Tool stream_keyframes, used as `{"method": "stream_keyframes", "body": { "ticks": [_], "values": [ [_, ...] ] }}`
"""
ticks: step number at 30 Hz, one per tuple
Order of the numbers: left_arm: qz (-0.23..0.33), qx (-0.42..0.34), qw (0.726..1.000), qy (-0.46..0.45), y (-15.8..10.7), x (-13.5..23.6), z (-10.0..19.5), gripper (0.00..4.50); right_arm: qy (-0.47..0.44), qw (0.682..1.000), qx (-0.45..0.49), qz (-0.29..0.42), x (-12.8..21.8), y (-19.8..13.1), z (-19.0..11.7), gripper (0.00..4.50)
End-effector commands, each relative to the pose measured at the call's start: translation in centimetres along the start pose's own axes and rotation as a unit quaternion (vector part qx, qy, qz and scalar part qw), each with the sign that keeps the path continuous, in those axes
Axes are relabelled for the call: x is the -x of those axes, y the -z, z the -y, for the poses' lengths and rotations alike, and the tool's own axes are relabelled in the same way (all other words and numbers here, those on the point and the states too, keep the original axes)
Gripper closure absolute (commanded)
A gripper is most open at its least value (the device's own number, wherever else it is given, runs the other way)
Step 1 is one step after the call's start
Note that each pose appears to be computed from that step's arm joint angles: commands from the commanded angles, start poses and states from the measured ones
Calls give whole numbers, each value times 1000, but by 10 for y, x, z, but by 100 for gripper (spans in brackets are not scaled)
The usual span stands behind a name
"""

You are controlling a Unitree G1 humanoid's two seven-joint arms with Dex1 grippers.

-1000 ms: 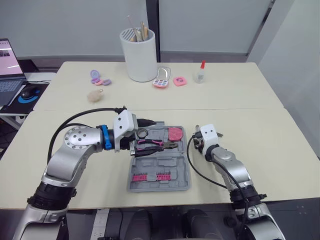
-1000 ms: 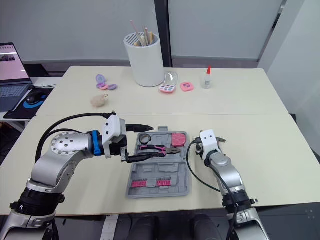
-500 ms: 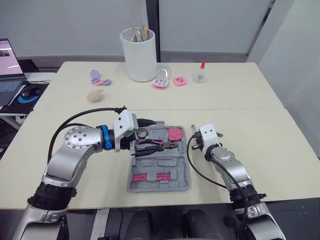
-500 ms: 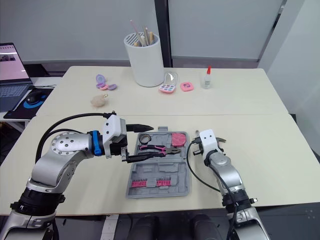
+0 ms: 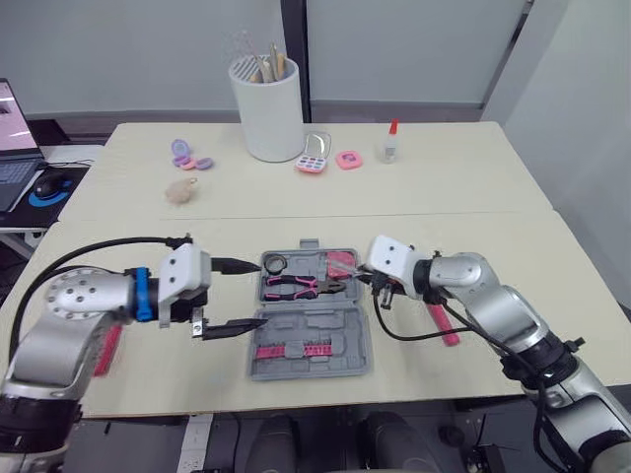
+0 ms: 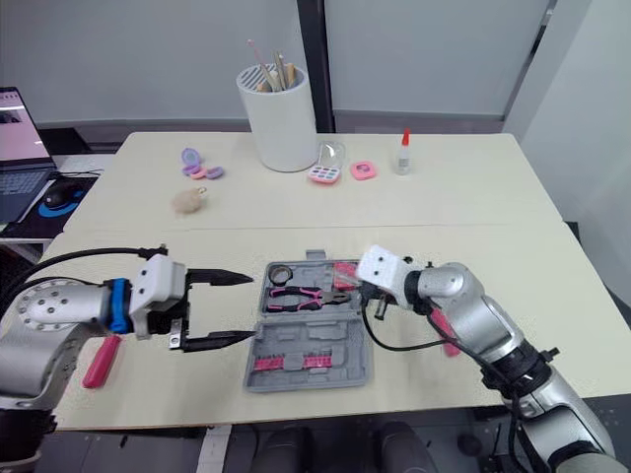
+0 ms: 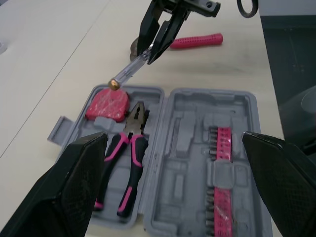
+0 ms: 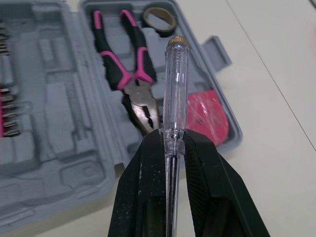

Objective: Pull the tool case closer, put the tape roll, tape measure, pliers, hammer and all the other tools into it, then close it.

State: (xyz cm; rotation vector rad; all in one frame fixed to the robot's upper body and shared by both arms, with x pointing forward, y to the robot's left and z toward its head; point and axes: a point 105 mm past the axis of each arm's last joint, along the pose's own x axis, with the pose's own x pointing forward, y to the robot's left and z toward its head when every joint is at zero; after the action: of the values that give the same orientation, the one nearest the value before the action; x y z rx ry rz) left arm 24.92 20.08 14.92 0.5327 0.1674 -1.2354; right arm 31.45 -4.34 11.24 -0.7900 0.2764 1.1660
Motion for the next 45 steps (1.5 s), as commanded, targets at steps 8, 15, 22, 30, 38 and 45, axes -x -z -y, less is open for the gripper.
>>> {"method": "stream_keyframes", "body": {
  "ticks": [8,15,22,30,38,45],
  "values": [
    [-32,-5,999,-1,11,33,19,0,-71,995,65,3,-50,-43,-38,422],
    [-43,17,999,-15,12,44,19,0,-85,992,91,6,-67,-54,-52,422],
    [-41,32,998,-27,8,46,12,0,-72,991,109,-12,-75,-46,-50,422],
    [-38,34,999,-15,6,40,18,0,-61,993,104,-14,-80,-42,-48,422],
    [-38,32,999,-16,5,38,19,0,-63,993,99,-8,-84,-43,-54,422],
    [-36,35,999,-16,5,37,21,0,-62,992,107,-15,-85,-40,-53,422]
  ]
}}
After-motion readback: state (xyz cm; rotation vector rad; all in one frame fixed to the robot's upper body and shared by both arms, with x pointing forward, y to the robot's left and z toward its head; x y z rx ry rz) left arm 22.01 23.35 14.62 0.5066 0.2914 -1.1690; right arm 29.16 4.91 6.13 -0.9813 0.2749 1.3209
